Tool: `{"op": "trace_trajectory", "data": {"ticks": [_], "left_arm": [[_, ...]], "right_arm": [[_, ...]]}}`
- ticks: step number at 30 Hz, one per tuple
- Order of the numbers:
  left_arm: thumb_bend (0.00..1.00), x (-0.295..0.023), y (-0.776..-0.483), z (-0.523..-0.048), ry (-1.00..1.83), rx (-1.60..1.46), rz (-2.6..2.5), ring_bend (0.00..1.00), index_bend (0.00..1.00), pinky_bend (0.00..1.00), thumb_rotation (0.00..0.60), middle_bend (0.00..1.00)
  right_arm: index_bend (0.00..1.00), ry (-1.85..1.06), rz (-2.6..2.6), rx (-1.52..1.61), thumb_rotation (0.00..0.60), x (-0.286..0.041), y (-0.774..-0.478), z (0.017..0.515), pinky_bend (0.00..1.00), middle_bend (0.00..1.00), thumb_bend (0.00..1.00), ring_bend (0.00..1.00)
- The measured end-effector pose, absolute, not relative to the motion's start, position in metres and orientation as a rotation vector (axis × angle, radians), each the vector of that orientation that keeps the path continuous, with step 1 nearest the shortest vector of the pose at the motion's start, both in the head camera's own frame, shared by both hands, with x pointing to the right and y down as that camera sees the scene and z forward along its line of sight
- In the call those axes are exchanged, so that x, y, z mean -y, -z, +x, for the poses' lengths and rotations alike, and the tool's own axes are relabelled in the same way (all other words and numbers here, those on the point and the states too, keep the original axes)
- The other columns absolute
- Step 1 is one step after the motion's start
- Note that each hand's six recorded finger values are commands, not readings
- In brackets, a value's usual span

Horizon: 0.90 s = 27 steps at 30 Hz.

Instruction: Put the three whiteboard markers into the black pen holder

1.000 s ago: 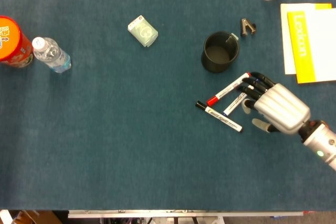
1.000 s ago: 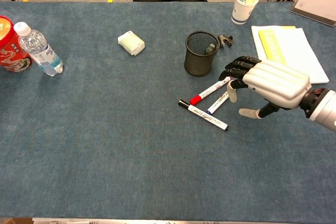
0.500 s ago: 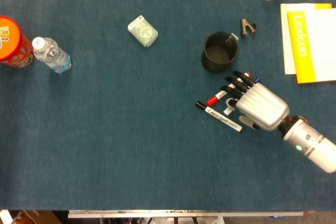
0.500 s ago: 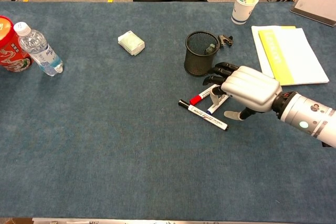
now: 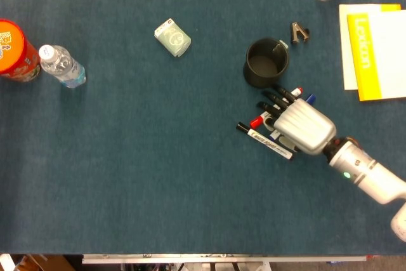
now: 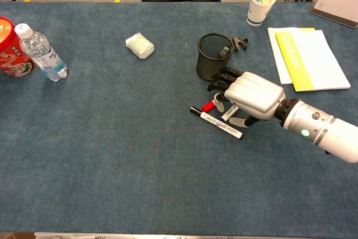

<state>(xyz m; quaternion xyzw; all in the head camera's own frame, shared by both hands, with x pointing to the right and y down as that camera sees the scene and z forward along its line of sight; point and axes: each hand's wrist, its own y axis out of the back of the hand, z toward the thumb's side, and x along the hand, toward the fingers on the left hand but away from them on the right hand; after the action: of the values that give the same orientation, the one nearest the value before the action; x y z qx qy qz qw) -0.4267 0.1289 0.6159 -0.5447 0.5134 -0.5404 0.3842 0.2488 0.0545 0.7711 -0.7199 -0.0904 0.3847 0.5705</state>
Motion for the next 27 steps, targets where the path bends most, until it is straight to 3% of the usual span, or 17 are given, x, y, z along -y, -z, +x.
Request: {"op": "trace_trajectory", "data": {"ticks": [27], "left_arm": [[0.42,-0.132,-0.613,-0.433,1.378,-1.321,-1.377,0.22,0.22,0.17,0.6,0.22]], "right_arm": [[0.49,-0.925,-1.624,0.124,0.6,-0.056,-0.782,0.25,0.07,0.21,0.32,0.07]]}}
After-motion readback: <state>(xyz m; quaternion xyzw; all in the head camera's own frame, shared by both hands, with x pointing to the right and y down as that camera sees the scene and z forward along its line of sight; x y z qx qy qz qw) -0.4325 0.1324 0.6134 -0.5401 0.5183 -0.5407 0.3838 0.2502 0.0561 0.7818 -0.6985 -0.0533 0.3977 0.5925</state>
